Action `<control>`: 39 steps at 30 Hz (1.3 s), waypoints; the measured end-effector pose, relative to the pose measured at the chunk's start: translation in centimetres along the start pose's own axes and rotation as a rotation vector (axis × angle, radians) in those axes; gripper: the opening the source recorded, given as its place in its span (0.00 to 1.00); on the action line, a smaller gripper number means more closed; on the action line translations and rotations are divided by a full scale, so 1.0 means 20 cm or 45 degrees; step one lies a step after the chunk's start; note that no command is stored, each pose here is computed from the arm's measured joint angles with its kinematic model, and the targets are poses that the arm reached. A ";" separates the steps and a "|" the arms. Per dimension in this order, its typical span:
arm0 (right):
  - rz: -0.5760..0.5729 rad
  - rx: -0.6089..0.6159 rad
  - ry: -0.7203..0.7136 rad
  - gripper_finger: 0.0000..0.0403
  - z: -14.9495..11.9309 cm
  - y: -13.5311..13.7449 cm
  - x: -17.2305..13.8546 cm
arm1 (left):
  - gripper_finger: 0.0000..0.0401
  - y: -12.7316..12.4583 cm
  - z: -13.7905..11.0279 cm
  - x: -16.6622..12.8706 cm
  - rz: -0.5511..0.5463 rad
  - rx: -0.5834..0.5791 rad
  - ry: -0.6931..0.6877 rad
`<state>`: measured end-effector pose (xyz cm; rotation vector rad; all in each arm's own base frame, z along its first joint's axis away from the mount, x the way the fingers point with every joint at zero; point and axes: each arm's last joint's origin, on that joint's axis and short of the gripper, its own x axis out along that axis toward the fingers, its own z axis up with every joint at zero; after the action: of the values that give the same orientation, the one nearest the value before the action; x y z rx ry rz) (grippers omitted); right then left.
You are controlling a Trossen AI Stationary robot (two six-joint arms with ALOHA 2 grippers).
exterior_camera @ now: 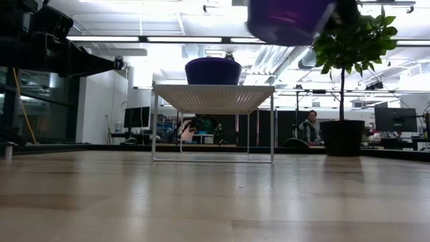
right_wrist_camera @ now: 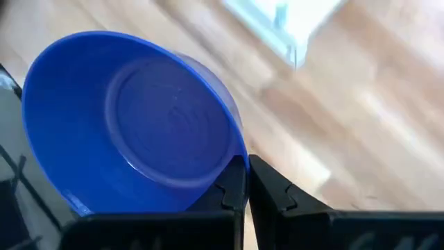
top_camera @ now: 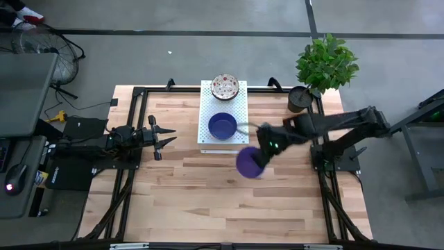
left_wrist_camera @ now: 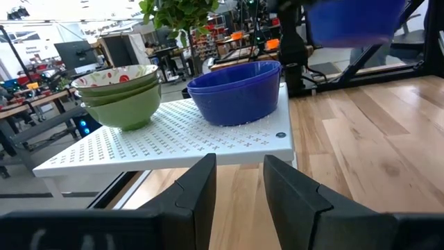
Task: Pick & Place Mini bowls
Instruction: Stack the violet bowl on top of the violet bowls on the shelf
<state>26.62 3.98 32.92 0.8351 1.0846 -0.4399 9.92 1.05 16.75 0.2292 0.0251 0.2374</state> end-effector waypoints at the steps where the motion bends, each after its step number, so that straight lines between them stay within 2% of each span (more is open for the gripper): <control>1: 0.004 -0.008 -0.029 0.00 0.04 0.01 -0.02 | 0.29 0.00 0.00 0.00 0.000 0.000 0.000; 10: 0.032 -0.066 -0.209 0.00 0.41 0.06 -0.14 | 0.29 0.00 0.00 0.00 0.002 0.000 0.001; 18: -0.027 -0.038 -0.268 0.00 0.65 0.04 -0.09 | 0.29 0.00 0.00 0.00 0.002 0.000 0.001; 28: -0.086 0.041 -0.238 0.00 0.78 -0.04 0.03 | 0.29 0.00 0.00 0.00 0.002 0.000 0.001; 39: -0.087 0.076 -0.184 0.00 0.80 -0.10 0.09 | 0.29 0.00 0.00 0.00 0.002 0.000 0.001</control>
<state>35.57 -9.59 33.98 0.8083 0.9721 -0.5835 9.92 1.06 16.74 0.2290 0.0255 0.2387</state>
